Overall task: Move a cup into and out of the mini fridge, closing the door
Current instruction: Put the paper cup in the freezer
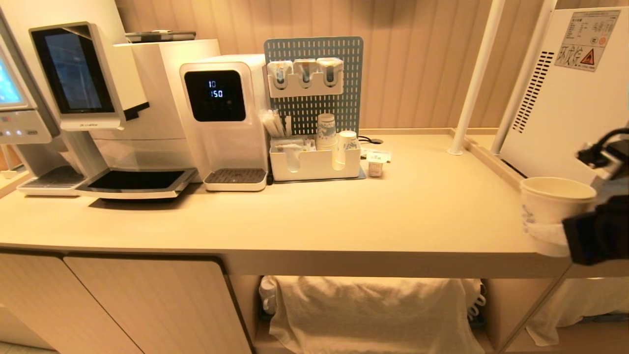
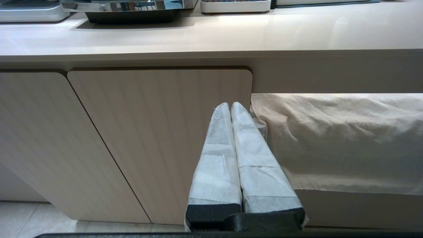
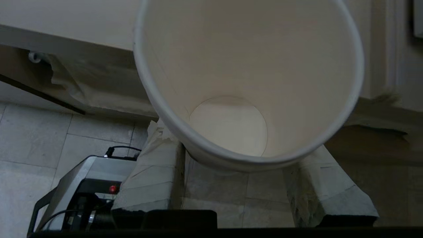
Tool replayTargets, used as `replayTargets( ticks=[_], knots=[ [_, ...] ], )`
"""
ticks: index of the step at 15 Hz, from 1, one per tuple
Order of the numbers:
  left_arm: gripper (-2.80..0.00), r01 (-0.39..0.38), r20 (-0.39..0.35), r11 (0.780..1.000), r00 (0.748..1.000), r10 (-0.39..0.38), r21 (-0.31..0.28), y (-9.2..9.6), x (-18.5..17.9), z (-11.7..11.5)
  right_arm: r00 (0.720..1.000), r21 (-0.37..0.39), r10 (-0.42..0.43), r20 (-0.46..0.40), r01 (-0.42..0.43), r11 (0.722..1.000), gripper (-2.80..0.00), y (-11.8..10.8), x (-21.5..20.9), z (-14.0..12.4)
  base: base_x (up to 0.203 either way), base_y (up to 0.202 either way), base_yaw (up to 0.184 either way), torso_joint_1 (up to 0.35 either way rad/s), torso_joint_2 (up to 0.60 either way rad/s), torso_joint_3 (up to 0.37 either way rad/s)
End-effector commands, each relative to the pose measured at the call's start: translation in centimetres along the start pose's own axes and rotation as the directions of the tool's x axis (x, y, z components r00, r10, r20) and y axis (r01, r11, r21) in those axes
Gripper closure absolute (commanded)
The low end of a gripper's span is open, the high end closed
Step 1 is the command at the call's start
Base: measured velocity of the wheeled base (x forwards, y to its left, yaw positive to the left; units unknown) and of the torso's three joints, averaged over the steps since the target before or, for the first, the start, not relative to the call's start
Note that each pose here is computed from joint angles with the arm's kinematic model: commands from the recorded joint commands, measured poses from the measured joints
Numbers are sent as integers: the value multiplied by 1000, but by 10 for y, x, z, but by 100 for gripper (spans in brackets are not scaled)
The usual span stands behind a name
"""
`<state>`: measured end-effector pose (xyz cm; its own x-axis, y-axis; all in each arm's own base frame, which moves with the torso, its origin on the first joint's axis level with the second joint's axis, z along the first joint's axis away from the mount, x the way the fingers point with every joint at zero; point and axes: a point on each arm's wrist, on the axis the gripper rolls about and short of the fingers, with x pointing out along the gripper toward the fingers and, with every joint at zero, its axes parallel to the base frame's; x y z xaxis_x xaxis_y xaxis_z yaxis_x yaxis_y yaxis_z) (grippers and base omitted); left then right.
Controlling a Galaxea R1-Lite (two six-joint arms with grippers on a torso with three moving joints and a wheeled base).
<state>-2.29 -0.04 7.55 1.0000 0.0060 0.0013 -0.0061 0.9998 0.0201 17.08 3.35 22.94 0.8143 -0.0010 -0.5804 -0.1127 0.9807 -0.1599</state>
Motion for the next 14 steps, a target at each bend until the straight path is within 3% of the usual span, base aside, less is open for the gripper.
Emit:
replayTargets(
  ticks=[1, 5, 8, 10, 13, 14],
  knots=[
    [0, 0, -1, 1000, 1000, 0, 1, 0, 0, 0, 989, 38, -43, 143, 37, 999, 0, -10, -55, -42, 0, 0, 0, 0, 0, 0],
    [0, 0, -1, 1000, 1000, 0, 1, 0, 0, 0, 945, 97, -106, 308, 80, 992, 0, -8, -91, -139, 0, 0, 0, 0, 0, 0],
    [0, 0, -1, 1000, 1000, 0, 0, 0, 0, 0, 923, 112, -108, 370, 71, 991, 0, 5, -76, -202, 0, 0, 0, 0, 0, 0],
    [0, 0, -1, 1000, 1000, 0, 0, 0, 0, 0, 893, 97, -102, 438, 66, 993, 0, 9, -63, -219, 0, 0, 0, 0, 0, 0],
    [0, 0, -1, 1000, 1000, 0, 0, 0, 0, 0, 809, 96, -104, 579, 59, 994, 0, 13, -69, -236, 0, 0, 0, 0, 0, 0],
    [0, 0, -1, 1000, 1000, 0, -2, 0, 0, 0, 798, 108, -104, 594, 49, 993, 0, 14, -70, -239, 0, 0, 0, 0, 0, 0]
  ],
)
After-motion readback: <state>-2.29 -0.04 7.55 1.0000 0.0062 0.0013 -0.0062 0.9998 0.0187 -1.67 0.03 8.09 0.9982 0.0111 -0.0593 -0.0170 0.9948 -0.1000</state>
